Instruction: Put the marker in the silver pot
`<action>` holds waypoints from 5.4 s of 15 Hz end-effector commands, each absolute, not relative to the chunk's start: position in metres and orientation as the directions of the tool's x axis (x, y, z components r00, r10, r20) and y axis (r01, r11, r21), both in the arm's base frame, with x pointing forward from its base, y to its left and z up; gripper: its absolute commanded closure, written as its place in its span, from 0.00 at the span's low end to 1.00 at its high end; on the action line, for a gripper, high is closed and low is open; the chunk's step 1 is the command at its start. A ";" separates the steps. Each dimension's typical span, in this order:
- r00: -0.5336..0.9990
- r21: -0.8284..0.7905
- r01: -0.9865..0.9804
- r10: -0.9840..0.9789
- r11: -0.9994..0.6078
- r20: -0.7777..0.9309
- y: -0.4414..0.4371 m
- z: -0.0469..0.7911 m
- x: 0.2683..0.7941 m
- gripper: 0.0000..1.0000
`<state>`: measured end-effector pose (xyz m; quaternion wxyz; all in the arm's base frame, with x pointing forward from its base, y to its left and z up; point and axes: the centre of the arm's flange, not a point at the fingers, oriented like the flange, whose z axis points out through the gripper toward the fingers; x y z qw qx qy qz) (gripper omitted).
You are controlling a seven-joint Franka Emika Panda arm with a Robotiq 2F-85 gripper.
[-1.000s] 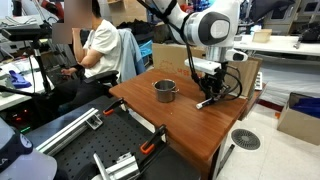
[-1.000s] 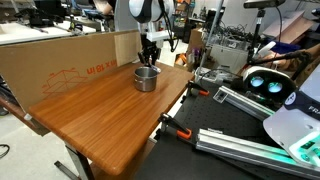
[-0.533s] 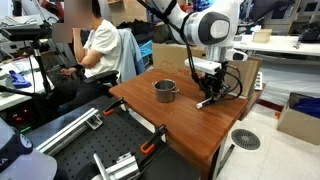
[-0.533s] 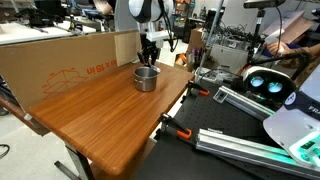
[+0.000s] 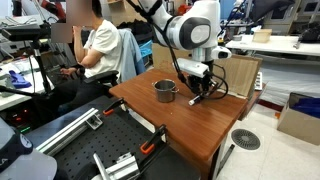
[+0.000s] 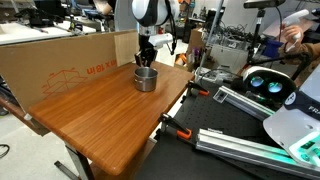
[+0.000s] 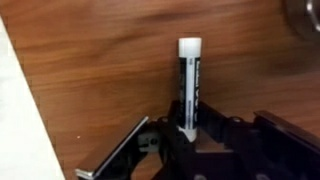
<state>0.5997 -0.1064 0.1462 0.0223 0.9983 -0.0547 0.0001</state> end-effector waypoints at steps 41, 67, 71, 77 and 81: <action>0.855 -0.006 0.089 0.073 -0.996 0.513 -0.003 0.199 0.478 0.94; 0.890 -0.037 0.060 0.037 -0.997 0.455 -0.008 0.202 0.486 0.00; 0.877 -0.085 0.069 0.019 -0.994 0.481 -0.013 0.225 0.467 0.00; 0.862 -0.083 0.096 0.041 -0.992 0.506 -0.034 0.242 0.449 0.00; 0.868 -0.087 0.071 0.018 -0.994 0.496 -0.028 0.223 0.457 0.00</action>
